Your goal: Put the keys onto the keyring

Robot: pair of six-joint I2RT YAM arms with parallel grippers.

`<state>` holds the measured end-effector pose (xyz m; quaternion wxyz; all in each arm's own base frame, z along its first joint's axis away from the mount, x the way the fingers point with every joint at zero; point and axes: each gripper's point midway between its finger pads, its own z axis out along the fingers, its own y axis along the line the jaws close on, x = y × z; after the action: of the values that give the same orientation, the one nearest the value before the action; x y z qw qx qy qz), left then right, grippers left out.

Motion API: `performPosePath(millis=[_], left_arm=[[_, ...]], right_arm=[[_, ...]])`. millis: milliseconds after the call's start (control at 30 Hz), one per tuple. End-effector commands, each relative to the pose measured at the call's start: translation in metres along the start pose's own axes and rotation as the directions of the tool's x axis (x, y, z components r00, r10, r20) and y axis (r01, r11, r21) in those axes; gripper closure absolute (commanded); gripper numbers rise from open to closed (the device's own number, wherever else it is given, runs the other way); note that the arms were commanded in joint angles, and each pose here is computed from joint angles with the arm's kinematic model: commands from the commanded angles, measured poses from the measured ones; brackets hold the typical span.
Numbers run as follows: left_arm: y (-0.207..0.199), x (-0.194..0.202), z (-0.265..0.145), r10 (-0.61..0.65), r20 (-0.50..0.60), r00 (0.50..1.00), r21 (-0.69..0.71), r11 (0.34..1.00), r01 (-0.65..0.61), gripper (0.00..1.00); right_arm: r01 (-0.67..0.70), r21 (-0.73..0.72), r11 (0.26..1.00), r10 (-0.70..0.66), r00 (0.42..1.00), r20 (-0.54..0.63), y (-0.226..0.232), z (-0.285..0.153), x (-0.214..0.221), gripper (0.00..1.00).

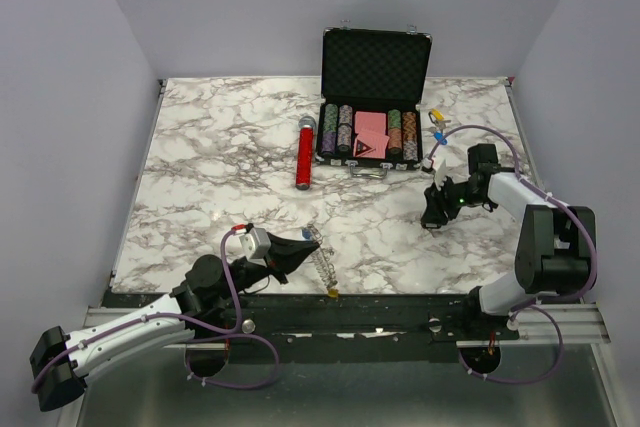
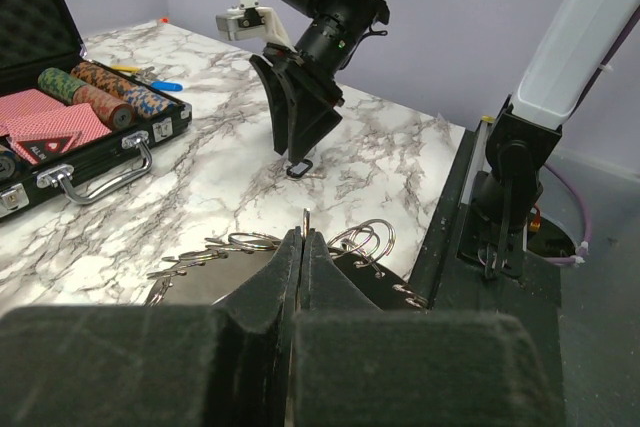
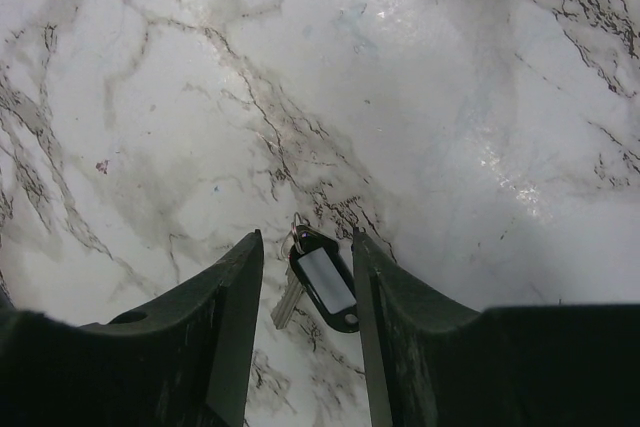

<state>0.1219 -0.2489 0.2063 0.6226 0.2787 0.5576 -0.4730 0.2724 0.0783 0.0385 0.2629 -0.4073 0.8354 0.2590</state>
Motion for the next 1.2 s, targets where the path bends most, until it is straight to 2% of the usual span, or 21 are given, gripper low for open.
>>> performPosePath(millis=[0, 633, 1167], left_arm=[[0.004, 0.006, -0.003, 0.008, 0.012, 1.000, -0.011, 1.000, -0.008, 1.00], [0.004, 0.007, -0.004, 0.003, 0.010, 1.000, -0.012, 1.000, -0.003, 1.00], [0.005, 0.007, -0.004, -0.001, 0.014, 1.000, -0.015, 1.000, 0.001, 1.00]], right_arm=[[0.015, -0.017, 1.000, -0.016, 0.999, -0.030, 0.002, 0.001, 0.006, 0.52], [0.040, -0.020, 0.999, -0.041, 0.996, -0.078, 0.003, 0.011, 0.011, 0.57], [0.026, -0.015, 1.000, -0.028, 0.995, -0.094, 0.002, 0.012, 0.014, 0.64]])
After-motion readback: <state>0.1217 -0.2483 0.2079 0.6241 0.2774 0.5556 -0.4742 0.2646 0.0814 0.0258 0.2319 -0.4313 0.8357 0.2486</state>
